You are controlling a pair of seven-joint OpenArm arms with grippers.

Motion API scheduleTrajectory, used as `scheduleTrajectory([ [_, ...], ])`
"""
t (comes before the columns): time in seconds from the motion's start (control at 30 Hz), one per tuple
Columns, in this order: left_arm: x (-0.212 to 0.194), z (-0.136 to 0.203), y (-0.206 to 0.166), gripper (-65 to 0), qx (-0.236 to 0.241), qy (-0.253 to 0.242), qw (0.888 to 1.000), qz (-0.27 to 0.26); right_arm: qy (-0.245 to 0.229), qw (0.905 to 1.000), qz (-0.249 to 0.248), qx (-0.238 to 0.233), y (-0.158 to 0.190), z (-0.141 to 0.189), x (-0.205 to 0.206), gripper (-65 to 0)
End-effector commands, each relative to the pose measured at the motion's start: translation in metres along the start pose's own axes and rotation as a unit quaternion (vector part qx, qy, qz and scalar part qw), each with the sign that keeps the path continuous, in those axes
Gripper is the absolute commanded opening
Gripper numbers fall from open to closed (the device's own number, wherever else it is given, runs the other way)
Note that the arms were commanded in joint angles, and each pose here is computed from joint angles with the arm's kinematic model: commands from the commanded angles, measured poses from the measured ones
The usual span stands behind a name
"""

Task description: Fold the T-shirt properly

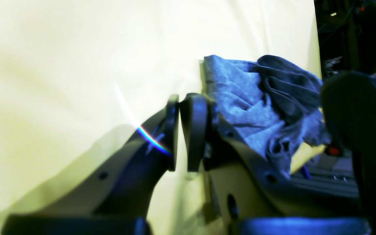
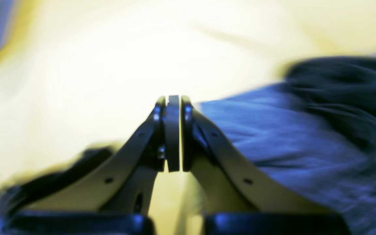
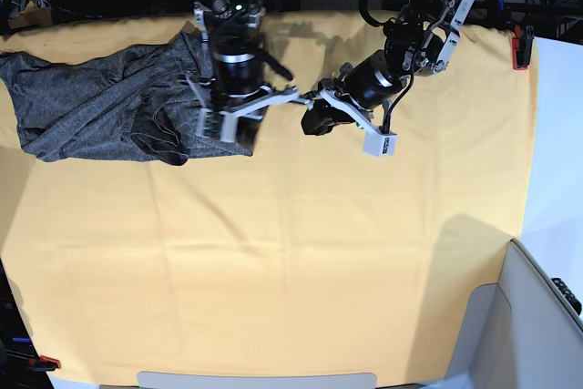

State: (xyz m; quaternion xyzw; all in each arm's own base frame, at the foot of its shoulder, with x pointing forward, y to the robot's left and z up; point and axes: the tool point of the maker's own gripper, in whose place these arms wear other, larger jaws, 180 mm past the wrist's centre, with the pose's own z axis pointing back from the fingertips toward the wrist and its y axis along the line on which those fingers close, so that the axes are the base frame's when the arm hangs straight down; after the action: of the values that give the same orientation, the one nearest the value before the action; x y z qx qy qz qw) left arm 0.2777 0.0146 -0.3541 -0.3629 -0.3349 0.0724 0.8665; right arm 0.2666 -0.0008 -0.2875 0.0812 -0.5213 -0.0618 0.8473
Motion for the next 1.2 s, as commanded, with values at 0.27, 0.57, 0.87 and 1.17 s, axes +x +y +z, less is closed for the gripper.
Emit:
scheduleTrajectory([
  [0.27, 0.006, 0.004, -0.001, -60.7, -0.005, -0.012, 1.0, -0.006, 0.012, 0.9967, 0.009, -0.079, -0.05, 0.006, -0.019, -65.0],
  [0.57, -0.002, 0.005, 0.0, -60.7, -0.004, -0.004, 1.0, -0.003, 0.063, 0.9882, 0.023, -0.138, -0.09, 0.015, -0.058, -65.0],
  [0.87, -0.012, 0.008, 0.004, -60.7, 0.001, 0.004, 1.0, 0.005, 0.092, 0.98, 0.055, -0.167, -0.117, 0.013, -0.081, -65.0],
  [1.17, -0.013, 0.007, 0.002, -60.7, 0.0, 0.005, 1.0, 0.006, 0.082, 0.9712, 0.062, -0.215, -0.158, 0.024, -0.071, -65.0],
])
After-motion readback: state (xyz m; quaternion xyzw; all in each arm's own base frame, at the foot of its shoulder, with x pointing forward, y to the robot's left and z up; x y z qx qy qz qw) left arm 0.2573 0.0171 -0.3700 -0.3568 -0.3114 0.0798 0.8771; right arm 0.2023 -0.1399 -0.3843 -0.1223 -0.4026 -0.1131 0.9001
